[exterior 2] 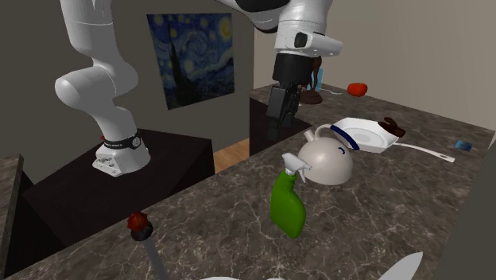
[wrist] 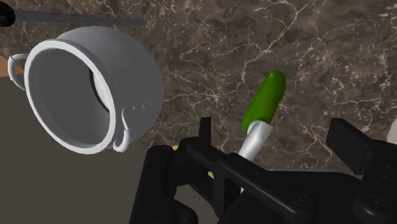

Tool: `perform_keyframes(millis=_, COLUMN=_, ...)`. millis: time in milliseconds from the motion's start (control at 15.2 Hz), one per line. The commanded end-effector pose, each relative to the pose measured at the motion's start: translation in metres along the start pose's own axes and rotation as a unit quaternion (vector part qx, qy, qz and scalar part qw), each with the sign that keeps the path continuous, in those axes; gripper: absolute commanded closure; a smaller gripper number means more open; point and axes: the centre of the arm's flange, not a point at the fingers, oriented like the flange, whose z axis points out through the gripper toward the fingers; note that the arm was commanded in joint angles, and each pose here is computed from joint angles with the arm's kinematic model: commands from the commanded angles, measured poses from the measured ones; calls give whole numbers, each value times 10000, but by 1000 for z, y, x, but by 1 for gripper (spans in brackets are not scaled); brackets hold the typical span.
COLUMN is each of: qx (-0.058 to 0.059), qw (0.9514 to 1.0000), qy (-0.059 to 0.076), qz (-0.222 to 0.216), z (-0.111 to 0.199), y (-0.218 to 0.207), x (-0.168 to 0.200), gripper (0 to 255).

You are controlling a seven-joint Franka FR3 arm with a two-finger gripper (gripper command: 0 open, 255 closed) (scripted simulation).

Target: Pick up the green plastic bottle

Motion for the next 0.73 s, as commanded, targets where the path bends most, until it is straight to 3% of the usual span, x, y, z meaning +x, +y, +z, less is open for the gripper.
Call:
perform_keyframes(millis=0, qx=-44, qw=10000, qy=0, qz=30, z=8, y=2, x=14, gripper=0)
perform_keyframes(millis=594, qx=-44, qw=10000, qy=0, qz=30, z=46, y=-10, x=15, gripper=0)
perform_keyframes(millis=660, qx=-44, qw=10000, qy=0, qz=30, z=46, y=-10, x=15, gripper=255)
